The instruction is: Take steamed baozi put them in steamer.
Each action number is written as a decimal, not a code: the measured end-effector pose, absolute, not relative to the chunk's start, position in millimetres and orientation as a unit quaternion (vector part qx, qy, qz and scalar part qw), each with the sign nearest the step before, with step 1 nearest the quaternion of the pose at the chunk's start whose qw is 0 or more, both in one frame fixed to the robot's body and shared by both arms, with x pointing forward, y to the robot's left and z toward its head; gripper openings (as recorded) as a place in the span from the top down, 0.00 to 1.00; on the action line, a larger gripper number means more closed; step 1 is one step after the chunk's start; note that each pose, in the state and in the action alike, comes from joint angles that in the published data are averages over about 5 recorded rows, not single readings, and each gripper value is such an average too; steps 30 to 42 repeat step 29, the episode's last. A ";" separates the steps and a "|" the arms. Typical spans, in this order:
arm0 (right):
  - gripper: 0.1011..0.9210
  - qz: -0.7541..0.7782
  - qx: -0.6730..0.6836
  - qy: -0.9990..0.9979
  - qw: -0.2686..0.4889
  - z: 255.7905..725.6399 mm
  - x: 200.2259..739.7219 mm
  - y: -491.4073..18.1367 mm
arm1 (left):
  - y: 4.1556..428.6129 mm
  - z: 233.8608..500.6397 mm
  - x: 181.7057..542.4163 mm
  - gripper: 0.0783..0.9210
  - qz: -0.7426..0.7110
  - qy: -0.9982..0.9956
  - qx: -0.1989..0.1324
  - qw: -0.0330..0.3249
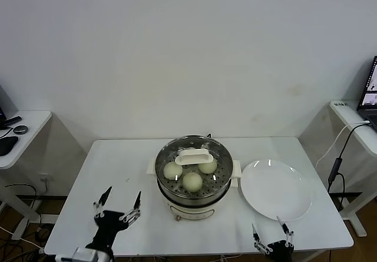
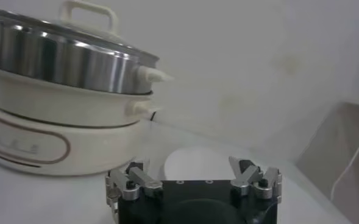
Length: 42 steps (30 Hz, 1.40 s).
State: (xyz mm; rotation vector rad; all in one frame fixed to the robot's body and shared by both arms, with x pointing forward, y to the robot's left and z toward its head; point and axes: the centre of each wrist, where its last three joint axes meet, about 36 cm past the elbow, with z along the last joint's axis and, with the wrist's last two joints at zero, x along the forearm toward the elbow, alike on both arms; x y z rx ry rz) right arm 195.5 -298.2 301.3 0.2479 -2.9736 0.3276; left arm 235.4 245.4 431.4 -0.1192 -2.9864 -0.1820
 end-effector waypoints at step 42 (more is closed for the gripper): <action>0.12 0.008 0.097 -0.989 0.114 331.5 171.2 -275.8 | 269.7 337.9 173.3 0.12 0.021 -0.995 -0.002 0.098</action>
